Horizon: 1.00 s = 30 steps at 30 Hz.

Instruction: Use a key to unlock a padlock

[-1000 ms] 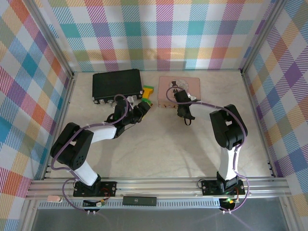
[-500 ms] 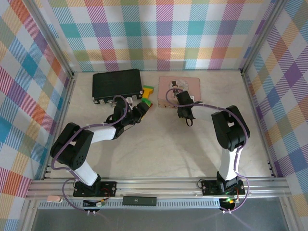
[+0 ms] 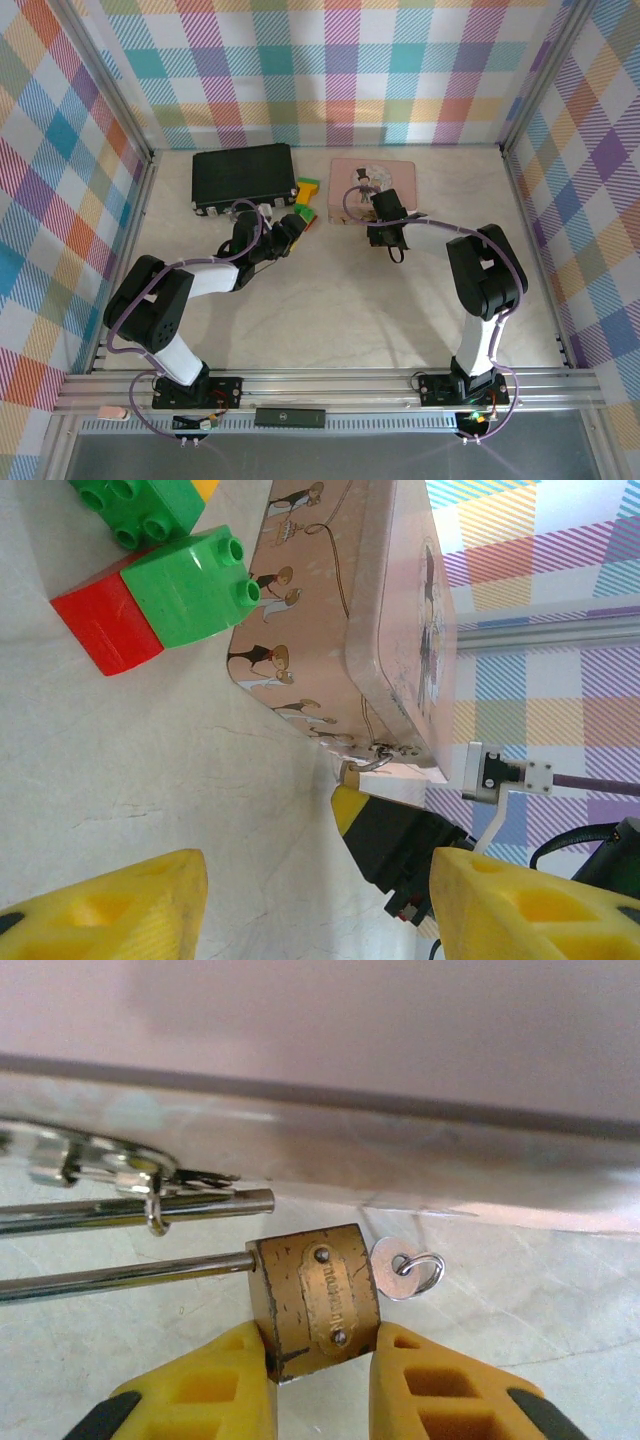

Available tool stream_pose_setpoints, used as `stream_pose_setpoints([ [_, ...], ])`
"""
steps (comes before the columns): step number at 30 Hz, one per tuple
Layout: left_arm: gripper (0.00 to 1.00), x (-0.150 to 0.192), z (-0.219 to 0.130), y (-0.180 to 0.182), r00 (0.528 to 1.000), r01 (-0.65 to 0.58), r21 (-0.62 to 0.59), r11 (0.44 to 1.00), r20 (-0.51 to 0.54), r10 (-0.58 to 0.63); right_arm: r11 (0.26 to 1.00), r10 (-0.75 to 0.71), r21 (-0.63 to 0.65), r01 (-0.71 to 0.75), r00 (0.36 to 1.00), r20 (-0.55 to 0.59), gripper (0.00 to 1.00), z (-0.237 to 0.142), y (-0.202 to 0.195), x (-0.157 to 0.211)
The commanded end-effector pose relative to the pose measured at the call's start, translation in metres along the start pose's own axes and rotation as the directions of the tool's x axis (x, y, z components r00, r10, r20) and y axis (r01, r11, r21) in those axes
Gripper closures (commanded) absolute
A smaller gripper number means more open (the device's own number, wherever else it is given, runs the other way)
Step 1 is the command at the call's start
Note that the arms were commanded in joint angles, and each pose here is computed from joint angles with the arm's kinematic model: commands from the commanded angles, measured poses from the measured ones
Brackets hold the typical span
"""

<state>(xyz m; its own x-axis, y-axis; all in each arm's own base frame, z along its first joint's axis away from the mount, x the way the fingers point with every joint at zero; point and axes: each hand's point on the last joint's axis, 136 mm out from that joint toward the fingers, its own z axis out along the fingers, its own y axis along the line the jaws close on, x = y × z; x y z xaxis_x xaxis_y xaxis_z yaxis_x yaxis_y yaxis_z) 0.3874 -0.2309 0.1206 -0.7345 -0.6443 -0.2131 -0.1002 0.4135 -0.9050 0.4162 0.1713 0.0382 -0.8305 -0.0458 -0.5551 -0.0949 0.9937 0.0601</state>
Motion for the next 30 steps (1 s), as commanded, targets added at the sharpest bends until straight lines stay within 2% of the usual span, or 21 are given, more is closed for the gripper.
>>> stream_pose_setpoints([
  [1, 0.40, -0.005, -0.007, -0.008, 1.000, -0.006, 0.043, 0.999, 0.011, 0.006, 0.998, -0.030, -0.054, 0.035, 0.996, 0.083, 0.81, -0.012, 0.011, -0.027],
  [14, 0.40, -0.005, -0.013, -0.004, 1.000, -0.011, 0.040, 0.999, 0.017, 0.011, 0.991, 0.000, -0.129, 0.018, 0.990, 0.141, 0.83, -0.030, 0.025, -0.038],
  [23, 0.40, -0.002, -0.010, -0.004, 1.000, -0.012, 0.058, 0.998, 0.001, 0.012, 0.994, -0.002, -0.107, 0.016, 0.991, 0.131, 0.82, -0.025, 0.021, -0.035],
  [24, 0.40, -0.002, -0.011, -0.003, 1.000, -0.010, 0.055, 0.998, 0.000, 0.010, 0.996, 0.007, -0.088, 0.004, 0.992, 0.128, 0.79, -0.026, 0.018, -0.036],
  [28, 0.40, -0.002, -0.011, -0.003, 1.000, -0.011, 0.055, 0.998, 0.000, 0.011, 0.999, 0.035, 0.034, -0.038, 0.994, 0.102, 0.54, -0.025, -0.004, -0.030],
  [30, 0.40, -0.001, -0.010, -0.002, 1.000, -0.009, 0.056, 0.998, -0.004, 0.009, 0.995, 0.042, 0.084, -0.048, 0.997, 0.071, 0.49, -0.021, -0.013, -0.025],
])
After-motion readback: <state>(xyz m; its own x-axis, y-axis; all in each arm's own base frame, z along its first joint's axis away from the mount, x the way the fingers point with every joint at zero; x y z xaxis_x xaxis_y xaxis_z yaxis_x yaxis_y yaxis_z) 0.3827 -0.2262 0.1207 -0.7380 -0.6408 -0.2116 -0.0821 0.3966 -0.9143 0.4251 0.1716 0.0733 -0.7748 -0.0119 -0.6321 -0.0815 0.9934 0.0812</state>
